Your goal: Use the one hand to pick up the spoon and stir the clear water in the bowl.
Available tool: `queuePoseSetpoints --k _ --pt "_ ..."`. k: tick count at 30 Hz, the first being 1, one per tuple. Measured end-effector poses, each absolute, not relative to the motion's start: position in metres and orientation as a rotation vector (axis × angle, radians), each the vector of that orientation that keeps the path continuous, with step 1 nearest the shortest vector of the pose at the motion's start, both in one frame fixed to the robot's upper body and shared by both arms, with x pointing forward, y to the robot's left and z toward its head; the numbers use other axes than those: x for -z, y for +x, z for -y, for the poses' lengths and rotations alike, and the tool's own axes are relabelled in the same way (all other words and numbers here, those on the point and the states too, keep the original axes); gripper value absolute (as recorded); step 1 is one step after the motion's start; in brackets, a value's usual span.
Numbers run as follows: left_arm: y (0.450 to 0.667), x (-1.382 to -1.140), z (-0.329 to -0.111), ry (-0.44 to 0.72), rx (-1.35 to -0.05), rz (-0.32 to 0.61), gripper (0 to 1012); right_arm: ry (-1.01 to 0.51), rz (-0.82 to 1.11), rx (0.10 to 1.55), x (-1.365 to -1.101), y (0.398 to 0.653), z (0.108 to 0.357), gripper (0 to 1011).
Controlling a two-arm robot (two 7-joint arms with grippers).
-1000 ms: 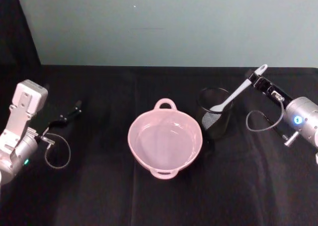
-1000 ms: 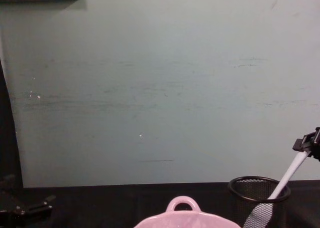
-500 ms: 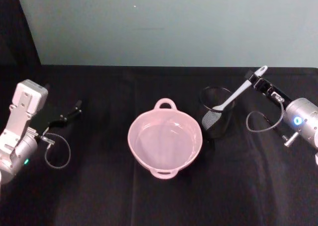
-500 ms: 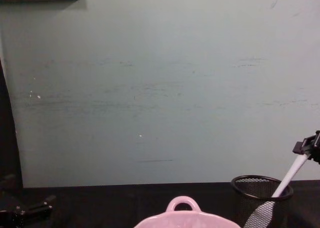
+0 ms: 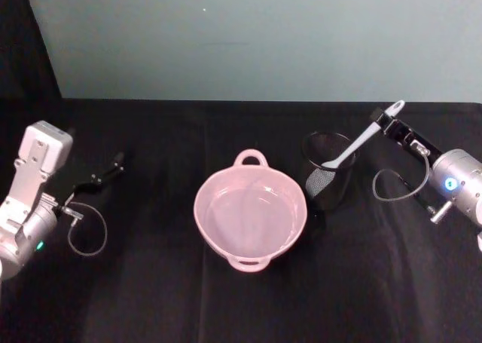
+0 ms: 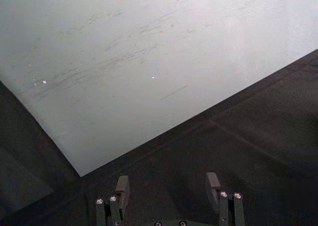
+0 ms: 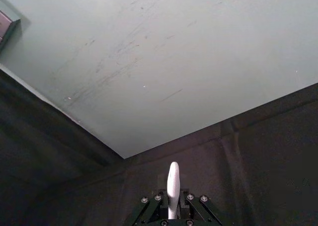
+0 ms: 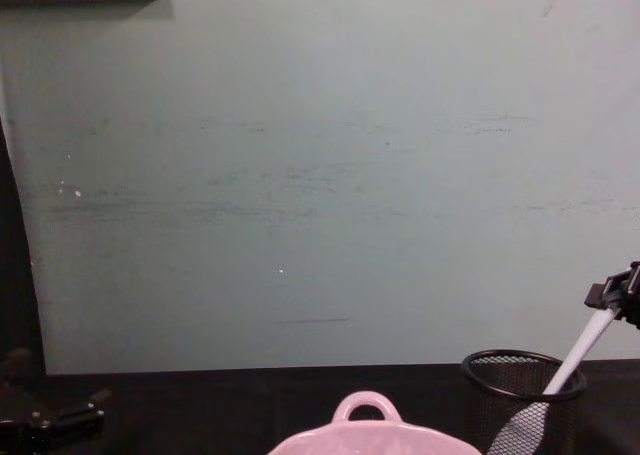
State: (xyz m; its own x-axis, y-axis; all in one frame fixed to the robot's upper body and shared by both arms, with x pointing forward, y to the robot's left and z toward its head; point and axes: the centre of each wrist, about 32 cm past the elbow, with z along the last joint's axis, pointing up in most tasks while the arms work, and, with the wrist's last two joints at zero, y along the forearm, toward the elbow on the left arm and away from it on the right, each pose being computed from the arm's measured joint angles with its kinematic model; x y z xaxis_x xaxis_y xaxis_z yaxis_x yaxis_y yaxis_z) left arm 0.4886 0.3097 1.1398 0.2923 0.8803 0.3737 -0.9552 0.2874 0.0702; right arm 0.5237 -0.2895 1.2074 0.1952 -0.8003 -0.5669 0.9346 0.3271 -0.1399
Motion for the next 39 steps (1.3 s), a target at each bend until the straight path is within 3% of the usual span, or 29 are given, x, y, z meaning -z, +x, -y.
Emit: queuePoseSetpoints --k 6,20,31,39 --pt "0.489 -1.14 -0.31 0.304 -1.248 0.285 1011 0.257 -0.614 1.234 -1.208 0.524 0.289 218" --pt "0.489 -1.14 -0.31 0.305 -1.248 0.285 1011 0.256 -0.613 1.234 -1.208 0.524 0.289 682" --pt "0.489 -1.14 -0.31 0.304 -1.248 0.285 1011 0.237 -0.429 1.214 -1.219 0.505 0.283 993" --pt "0.489 -1.14 -0.31 0.305 -1.248 0.285 1011 0.237 -0.343 1.224 -1.225 0.488 0.283 1002"
